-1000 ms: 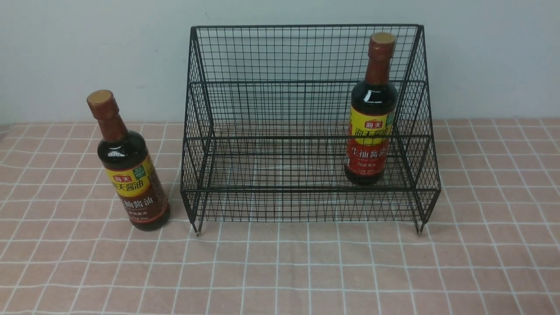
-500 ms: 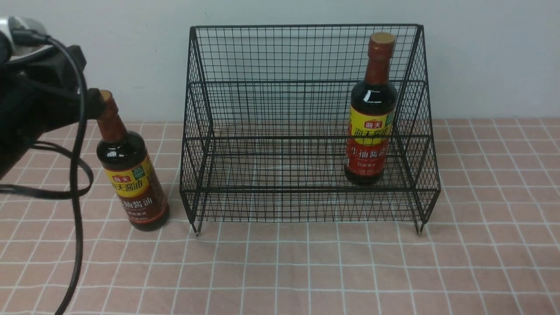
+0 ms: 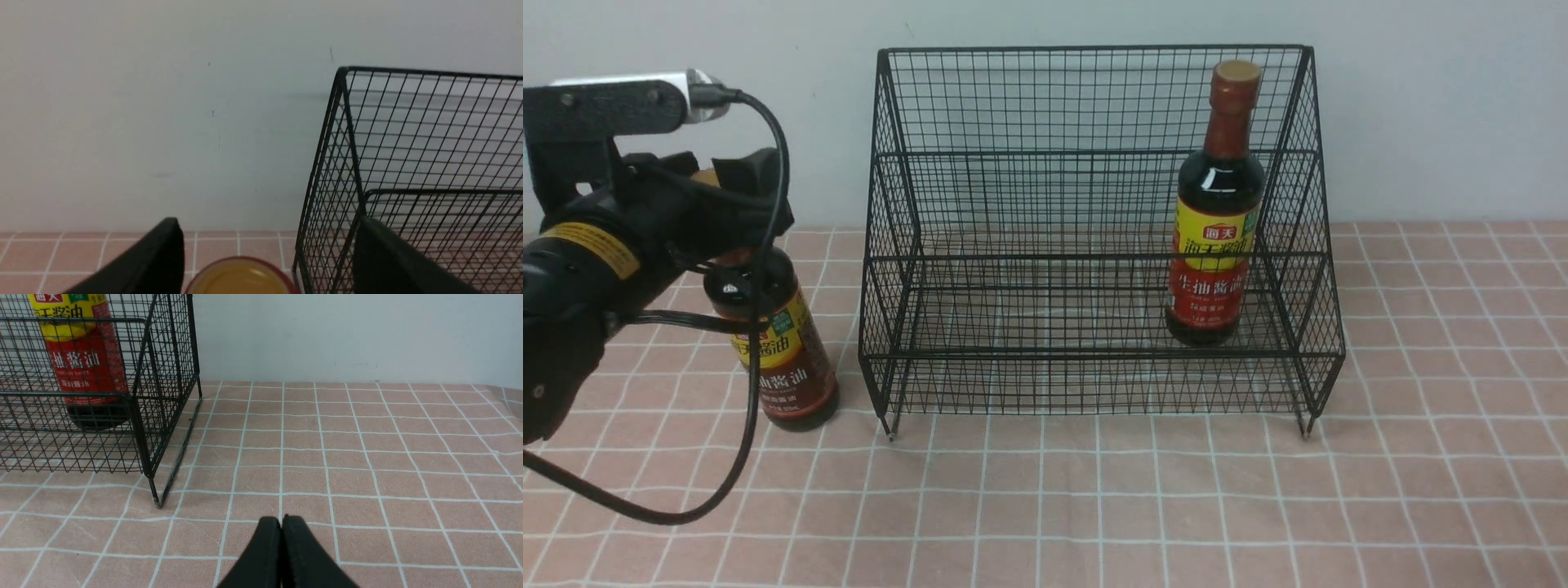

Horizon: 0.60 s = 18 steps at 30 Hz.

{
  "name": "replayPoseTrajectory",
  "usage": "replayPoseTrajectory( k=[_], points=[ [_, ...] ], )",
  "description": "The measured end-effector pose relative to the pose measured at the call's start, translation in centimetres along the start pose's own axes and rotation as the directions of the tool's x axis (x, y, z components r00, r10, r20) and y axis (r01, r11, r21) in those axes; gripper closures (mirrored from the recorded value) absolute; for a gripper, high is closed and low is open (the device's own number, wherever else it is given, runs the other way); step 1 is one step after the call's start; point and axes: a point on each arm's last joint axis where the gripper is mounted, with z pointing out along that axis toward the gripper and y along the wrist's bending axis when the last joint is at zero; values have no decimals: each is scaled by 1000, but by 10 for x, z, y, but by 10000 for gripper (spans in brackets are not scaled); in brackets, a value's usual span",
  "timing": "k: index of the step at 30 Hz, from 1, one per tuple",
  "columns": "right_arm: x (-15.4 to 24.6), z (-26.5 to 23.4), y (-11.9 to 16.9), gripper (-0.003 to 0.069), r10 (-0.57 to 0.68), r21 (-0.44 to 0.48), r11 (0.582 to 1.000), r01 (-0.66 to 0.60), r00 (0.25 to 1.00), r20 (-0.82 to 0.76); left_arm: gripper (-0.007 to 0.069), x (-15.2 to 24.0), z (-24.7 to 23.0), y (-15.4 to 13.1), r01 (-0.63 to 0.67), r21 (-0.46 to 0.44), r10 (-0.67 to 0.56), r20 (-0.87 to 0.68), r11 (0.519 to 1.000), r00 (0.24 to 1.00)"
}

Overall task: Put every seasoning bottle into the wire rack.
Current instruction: Use the left arm to grab the condiment bottle closest to it

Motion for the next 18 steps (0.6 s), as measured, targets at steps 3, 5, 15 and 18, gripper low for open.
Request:
replayPoseTrajectory(
  k=[3,5,15,18],
  points=[
    [0,0,0,673,0,0,1000,0,1000,0,124,7,5,1,-11,-3,11,-24,1000,1000],
    [0,0,0,673,0,0,1000,0,1000,0,125,12,9,2,-12,-6,12,-44,1000,999],
    [0,0,0,673,-1,0,1000,1,1000,-1,371,25,16,4,-37,-6,36,-93,999,995],
    [0,0,0,673,-1,0,1000,1,1000,-1,369,20,10,4,-40,-13,38,-108,999,993]
  ],
)
